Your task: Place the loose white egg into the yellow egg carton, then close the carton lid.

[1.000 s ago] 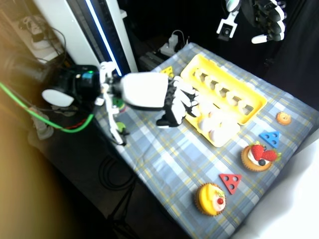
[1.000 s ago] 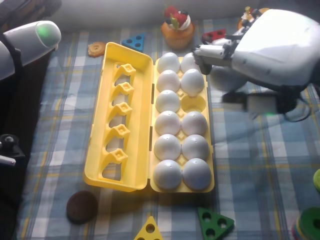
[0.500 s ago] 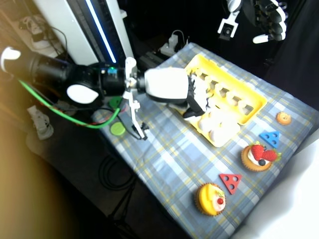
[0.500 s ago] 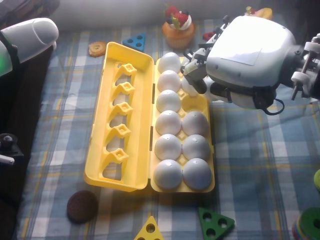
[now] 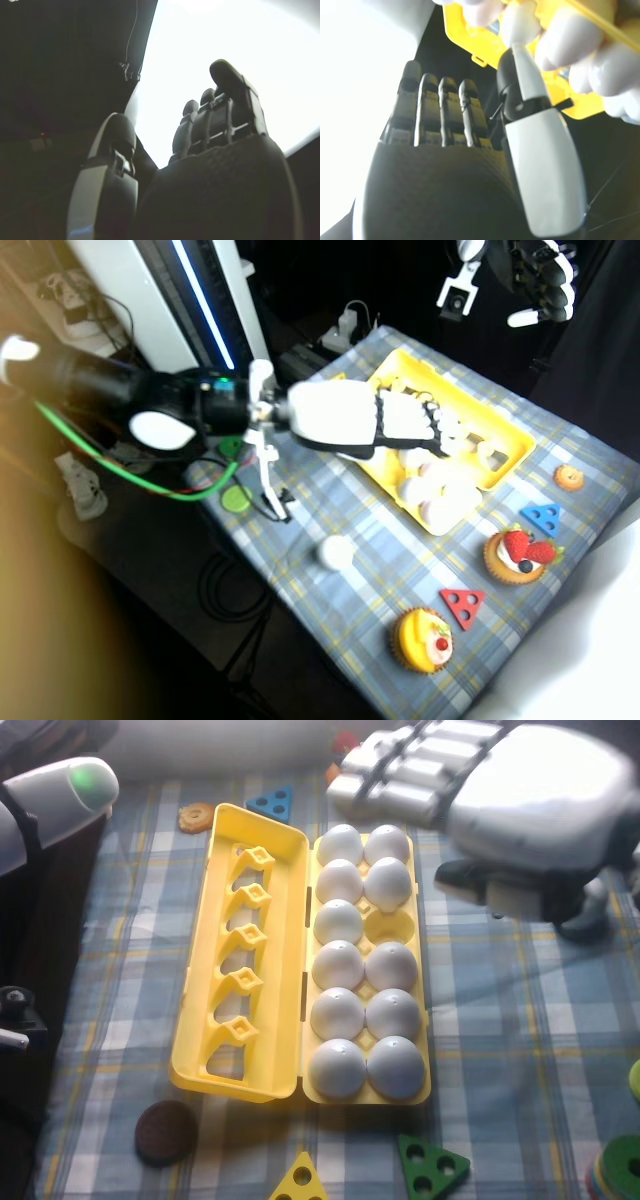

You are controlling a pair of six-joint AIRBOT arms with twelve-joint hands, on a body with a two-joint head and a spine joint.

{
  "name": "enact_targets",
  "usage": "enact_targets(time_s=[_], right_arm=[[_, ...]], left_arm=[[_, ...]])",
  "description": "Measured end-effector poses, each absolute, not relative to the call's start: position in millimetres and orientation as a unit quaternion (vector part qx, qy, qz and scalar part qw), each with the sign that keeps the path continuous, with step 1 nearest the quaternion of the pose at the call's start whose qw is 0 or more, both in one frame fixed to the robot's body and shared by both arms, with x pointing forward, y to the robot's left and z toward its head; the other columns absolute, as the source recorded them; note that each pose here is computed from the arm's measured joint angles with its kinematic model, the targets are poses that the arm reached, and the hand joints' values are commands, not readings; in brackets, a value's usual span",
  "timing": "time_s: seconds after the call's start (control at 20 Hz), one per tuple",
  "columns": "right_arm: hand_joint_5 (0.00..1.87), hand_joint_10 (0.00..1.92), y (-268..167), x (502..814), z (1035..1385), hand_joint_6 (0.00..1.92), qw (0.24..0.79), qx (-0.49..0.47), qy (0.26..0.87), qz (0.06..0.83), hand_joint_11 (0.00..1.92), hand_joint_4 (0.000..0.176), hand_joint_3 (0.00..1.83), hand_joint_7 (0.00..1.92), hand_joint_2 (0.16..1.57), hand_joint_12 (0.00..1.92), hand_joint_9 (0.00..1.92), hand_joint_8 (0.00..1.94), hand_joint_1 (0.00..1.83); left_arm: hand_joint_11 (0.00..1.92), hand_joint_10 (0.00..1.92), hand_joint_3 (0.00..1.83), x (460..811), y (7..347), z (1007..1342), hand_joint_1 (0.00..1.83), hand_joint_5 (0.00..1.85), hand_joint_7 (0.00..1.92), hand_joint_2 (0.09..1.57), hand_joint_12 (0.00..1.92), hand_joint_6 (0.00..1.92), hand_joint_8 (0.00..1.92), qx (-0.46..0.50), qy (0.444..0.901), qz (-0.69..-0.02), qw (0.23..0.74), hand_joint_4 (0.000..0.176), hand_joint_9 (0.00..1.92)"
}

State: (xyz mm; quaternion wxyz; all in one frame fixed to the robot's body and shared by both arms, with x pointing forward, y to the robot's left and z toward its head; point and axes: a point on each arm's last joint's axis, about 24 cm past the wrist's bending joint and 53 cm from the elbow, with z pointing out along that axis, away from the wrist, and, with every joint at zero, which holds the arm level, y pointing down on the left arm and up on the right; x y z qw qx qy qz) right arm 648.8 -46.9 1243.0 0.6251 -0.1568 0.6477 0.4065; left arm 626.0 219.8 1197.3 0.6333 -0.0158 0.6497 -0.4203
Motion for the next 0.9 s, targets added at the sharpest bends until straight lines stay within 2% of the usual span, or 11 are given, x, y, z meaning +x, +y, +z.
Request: enact_targets(time_s=[0.05,0.1,0.15,0.2,0.35,0.4,0.45,0.55,0.65,0.8,0.9], right_arm=[[0.05,0.49,-54.0,648.3,1249.3,0.04,0.632,-0.150,0.642,0.408,0.00,0.000,0.00,0.07,1.33,1.74,0.00,0.02,0.67],[0.01,0.45,-61.2,646.5,1256.2,0.02,0.639,-0.146,0.636,0.408,0.00,0.000,0.00,0.04,1.28,1.83,0.00,0.00,0.51],[0.00,0.28,-67.3,642.9,1261.5,0.00,0.644,-0.142,0.630,0.409,0.00,0.012,0.00,0.01,1.24,1.80,0.00,0.00,0.46],[0.00,0.17,-71.2,640.0,1263.4,0.00,0.647,-0.140,0.627,0.410,0.00,0.001,0.00,0.00,1.22,1.68,0.00,0.00,0.54],[0.00,0.13,-96.8,639.3,1256.4,0.00,0.649,-0.118,0.637,0.398,0.00,0.040,0.00,0.00,1.13,0.83,0.03,0.00,0.89],[0.00,0.13,-106.1,641.3,1253.5,0.00,0.649,-0.109,0.643,0.392,0.00,0.040,0.00,0.00,1.13,0.83,0.03,0.00,0.89],[0.00,0.08,-114.9,642.8,1249.8,0.00,0.648,-0.100,0.649,0.386,0.00,0.000,0.00,0.00,1.15,0.65,0.00,0.00,0.91],[0.00,0.01,-129.5,644.9,1243.3,0.00,0.645,-0.082,0.659,0.377,0.00,0.000,0.00,0.00,1.15,0.42,0.00,0.00,0.89],[0.00,0.01,-137.7,639.4,1235.6,0.00,0.640,-0.079,0.669,0.369,0.00,0.000,0.00,0.00,1.16,0.43,0.01,0.00,0.91],[0.00,0.03,-145.7,632.3,1226.5,0.00,0.634,-0.085,0.681,0.357,0.00,0.000,0.00,0.00,1.10,0.82,0.04,0.00,0.76],[0.00,0.03,-152.3,632.5,1226.0,0.00,0.633,-0.084,0.687,0.347,0.00,0.000,0.00,0.00,1.11,0.89,0.04,0.00,0.77]], left_arm=[[0.00,0.01,0.00,626.1,219.9,1197.0,0.43,0.04,0.02,1.29,1.92,0.04,0.00,-0.016,0.650,-0.420,0.633,0.071,0.00],[0.00,0.02,0.00,626.1,219.9,1197.0,0.41,0.05,0.04,1.29,1.92,0.04,0.01,-0.016,0.650,-0.420,0.633,0.054,0.01],[0.00,0.01,0.00,625.9,219.7,1197.1,0.41,0.05,0.03,1.28,1.92,0.04,0.00,-0.015,0.650,-0.420,0.633,0.061,0.00],[0.00,0.01,0.00,626.0,219.8,1196.9,0.40,0.04,0.03,1.27,1.92,0.04,0.00,-0.016,0.650,-0.420,0.633,0.066,0.00],[0.00,0.00,0.00,626.5,220.6,1197.3,0.44,0.00,0.00,1.24,1.92,0.00,0.00,-0.018,0.650,-0.420,0.634,0.094,0.00],[0.00,0.00,0.00,626.2,220.3,1197.6,0.44,0.00,0.00,1.24,1.92,0.00,0.00,-0.017,0.649,-0.420,0.634,0.094,0.00],[0.00,0.00,0.00,626.4,220.5,1197.5,0.45,0.00,0.00,1.24,1.92,0.00,0.00,-0.018,0.649,-0.420,0.634,0.090,0.00],[0.00,0.00,0.00,626.7,221.1,1197.9,0.45,0.00,0.00,1.23,1.92,0.00,0.00,-0.019,0.649,-0.420,0.635,0.092,0.00],[0.00,0.00,0.00,626.1,220.3,1198.2,0.43,0.00,0.00,1.23,1.92,0.00,0.00,-0.017,0.648,-0.421,0.635,0.093,0.00],[0.00,0.00,0.00,626.7,221.3,1198.3,0.43,0.00,0.00,1.22,1.92,0.00,0.00,-0.019,0.648,-0.420,0.635,0.089,0.00],[0.00,0.00,0.00,627.0,221.6,1197.6,0.41,0.00,0.00,1.22,1.92,0.00,0.00,-0.020,0.649,-0.418,0.635,0.094,0.00]])
